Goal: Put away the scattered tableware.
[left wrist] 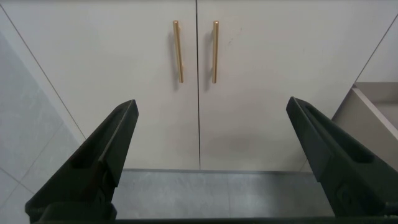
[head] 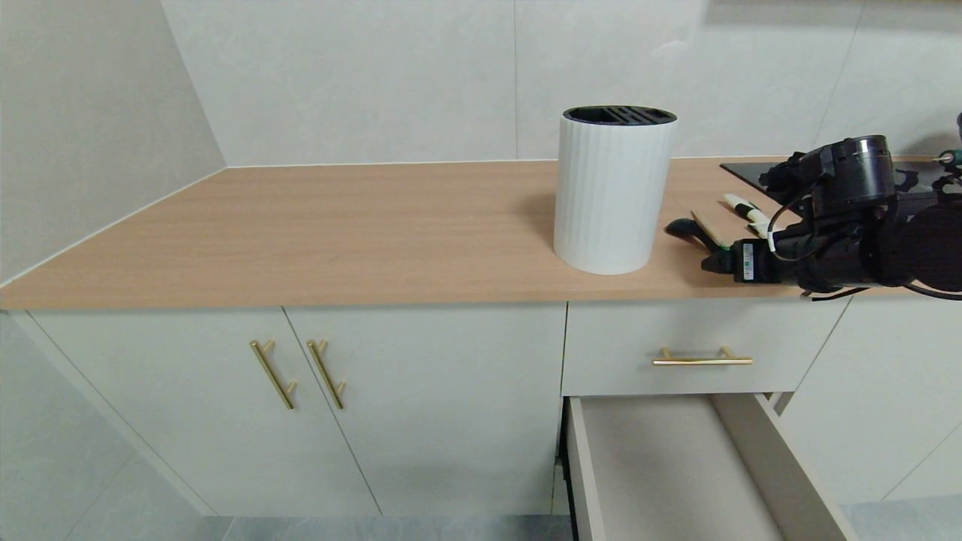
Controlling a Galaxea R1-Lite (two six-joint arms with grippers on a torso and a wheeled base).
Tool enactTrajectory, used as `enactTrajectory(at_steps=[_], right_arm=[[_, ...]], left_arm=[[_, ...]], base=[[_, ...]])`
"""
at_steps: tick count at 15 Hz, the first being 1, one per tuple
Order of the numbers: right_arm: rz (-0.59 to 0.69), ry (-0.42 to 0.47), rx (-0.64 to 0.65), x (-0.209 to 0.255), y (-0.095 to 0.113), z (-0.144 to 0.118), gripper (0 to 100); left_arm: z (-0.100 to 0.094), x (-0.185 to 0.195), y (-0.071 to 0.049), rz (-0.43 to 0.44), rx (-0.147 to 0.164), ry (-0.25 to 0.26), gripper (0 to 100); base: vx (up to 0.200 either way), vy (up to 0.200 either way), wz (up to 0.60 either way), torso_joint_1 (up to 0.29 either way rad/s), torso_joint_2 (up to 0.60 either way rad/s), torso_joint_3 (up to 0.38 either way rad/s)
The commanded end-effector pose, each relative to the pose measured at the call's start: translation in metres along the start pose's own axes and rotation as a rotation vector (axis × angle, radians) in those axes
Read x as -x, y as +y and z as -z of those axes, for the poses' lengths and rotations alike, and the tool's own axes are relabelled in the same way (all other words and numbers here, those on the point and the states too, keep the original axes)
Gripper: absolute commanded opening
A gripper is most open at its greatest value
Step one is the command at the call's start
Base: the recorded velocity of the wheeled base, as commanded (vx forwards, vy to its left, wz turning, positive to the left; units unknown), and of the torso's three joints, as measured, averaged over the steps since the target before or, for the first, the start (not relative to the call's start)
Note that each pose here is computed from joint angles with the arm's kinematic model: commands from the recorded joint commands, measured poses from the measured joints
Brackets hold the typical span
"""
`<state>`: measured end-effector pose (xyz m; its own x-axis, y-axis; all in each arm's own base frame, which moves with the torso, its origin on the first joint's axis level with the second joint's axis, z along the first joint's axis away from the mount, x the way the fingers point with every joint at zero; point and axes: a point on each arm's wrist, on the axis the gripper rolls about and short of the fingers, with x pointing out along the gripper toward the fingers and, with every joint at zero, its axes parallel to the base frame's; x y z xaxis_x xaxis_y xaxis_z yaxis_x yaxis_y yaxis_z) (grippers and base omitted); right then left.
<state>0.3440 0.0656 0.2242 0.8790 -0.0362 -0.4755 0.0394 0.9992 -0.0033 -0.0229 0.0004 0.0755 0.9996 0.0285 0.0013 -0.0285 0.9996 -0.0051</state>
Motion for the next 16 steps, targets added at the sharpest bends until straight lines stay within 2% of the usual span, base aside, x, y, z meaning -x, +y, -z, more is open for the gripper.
enactTrajectory(at_steps=[1, 6, 11, 14, 16], right_arm=[[-0.001, -0.002, 0.000, -0.003, 0.001, 0.001, 0], [-0.002, -0.008, -0.001, -0.005, 0.001, 0.001, 0], [0.004, -0.053, -0.018, 0.014, -0.006, -0.007, 0], [0.014, -0.111, -0.039, 0.038, -0.017, -0.017, 0], [0.003, -0.175, -0.058, 0.077, -0.027, -0.023, 0]], left_arm=[[0.000, 0.000, 0.000, -0.001, -0.001, 0.001, 100], [0.000, 0.000, 0.000, -0.001, -0.001, 0.001, 100], [0.000, 0.000, 0.000, -0.001, -0.001, 0.001, 100], [0.000, 0.000, 0.000, -0.001, -0.001, 0.001, 100], [0.000, 0.000, 0.000, -0.001, -0.001, 0.001, 100]], base=[[0.000, 0.000, 0.00, 0.000, 0.00, 0.000], [0.000, 0.000, 0.00, 0.000, 0.00, 0.000], [0.000, 0.000, 0.00, 0.000, 0.00, 0.000], [0.000, 0.000, 0.00, 0.000, 0.00, 0.000], [0.000, 0.000, 0.00, 0.000, 0.00, 0.000]])
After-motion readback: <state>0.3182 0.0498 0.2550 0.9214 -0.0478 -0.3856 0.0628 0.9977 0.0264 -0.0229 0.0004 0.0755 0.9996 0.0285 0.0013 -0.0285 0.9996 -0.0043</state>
